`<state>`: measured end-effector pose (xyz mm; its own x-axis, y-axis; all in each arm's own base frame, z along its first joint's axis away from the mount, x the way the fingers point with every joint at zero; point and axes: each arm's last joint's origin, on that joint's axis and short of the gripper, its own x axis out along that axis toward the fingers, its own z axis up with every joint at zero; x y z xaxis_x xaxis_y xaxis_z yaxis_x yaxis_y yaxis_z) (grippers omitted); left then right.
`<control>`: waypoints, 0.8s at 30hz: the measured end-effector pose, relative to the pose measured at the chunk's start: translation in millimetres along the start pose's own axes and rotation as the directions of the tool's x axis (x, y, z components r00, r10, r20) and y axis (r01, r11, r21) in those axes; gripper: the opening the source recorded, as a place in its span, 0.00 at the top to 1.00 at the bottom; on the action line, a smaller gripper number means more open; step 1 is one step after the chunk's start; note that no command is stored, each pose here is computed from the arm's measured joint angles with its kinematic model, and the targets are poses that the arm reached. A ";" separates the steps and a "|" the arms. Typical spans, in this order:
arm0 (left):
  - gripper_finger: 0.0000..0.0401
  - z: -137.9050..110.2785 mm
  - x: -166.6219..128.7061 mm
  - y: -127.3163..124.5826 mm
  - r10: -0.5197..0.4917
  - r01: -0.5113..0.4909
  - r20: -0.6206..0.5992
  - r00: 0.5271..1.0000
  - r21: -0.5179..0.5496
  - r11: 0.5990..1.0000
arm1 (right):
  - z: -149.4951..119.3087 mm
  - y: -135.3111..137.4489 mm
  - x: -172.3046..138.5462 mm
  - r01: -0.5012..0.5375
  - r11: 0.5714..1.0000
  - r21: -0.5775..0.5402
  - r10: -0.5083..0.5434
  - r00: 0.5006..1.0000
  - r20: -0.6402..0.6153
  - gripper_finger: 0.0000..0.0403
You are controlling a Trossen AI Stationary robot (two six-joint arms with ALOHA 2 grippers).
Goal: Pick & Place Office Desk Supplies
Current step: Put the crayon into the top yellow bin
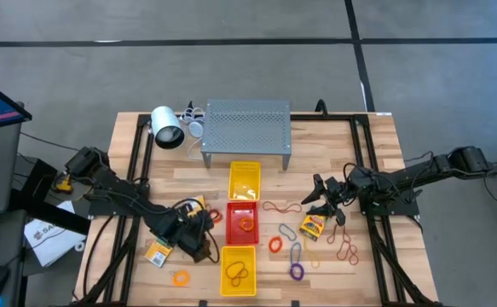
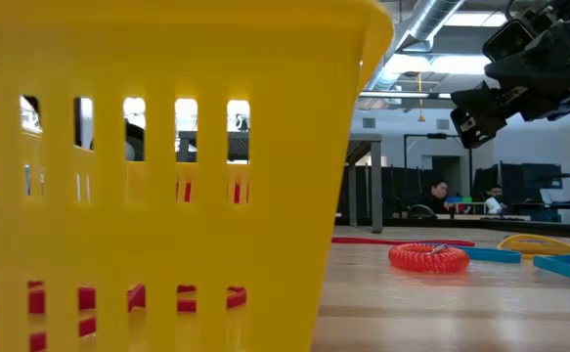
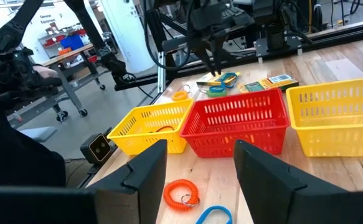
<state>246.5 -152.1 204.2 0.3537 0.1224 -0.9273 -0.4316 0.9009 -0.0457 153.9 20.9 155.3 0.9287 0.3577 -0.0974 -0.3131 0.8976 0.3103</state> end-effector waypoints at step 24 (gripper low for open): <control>0.52 -11.0 -8.9 -8.9 0.029 -0.033 0.067 0.997 0.061 0.998 | 0.2 0.1 0.0 -0.001 1.000 -0.001 0.001 1.000 0.002 0.55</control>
<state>238.1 -165.8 208.7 0.3962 0.1760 -0.9012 -0.3918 0.9200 0.0074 153.9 20.9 155.5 0.9289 0.3577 -0.0956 -0.3137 0.8975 0.3099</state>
